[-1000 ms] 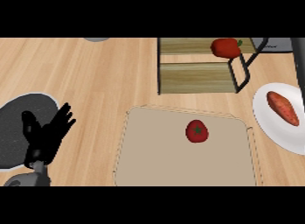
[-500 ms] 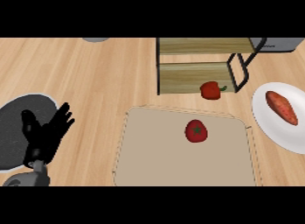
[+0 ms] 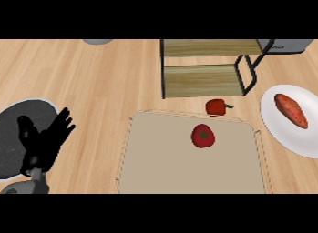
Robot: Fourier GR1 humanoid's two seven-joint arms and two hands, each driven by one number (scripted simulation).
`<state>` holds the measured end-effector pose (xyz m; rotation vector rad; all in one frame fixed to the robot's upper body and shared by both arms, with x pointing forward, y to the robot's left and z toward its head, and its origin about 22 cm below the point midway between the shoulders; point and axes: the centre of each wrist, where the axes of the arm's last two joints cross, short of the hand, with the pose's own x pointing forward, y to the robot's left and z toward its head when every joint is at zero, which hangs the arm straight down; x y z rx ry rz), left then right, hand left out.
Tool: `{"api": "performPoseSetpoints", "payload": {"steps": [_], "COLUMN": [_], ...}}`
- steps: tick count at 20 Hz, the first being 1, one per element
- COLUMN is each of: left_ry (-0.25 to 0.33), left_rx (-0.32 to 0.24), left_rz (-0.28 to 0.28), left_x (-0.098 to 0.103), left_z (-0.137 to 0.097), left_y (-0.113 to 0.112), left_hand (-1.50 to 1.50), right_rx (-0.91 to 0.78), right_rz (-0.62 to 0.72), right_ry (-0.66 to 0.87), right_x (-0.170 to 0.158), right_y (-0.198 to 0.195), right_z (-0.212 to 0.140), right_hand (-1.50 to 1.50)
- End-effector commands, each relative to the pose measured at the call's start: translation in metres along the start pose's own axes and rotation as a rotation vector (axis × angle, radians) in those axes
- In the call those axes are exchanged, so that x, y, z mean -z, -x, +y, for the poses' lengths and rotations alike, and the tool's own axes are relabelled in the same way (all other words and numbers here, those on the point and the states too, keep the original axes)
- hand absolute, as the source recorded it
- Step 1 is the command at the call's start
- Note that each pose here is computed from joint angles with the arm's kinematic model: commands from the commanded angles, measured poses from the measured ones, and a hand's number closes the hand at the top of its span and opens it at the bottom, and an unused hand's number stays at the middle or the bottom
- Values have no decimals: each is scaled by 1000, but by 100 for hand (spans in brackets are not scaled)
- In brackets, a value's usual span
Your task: Pick the bell pepper from the tray and place it in the tiered shelf
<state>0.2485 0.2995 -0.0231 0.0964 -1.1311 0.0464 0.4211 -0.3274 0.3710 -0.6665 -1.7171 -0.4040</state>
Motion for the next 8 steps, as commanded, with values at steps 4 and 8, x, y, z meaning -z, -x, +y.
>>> {"api": "performPoseSetpoints", "payload": {"steps": [4, 8], "left_ry": [0, -2], "left_rx": [1, 8], "left_rz": [26, 34], "left_x": [-7, -11], "left_z": [-9, -3], "left_y": [-1, 23], "left_hand": [0, 0], "right_rx": [49, 63], "right_rz": [40, 26], "right_ry": [15, -11], "right_x": [21, 26], "right_y": [26, 29], "right_z": [-88, -147], "right_hand": [-150, -150]}}
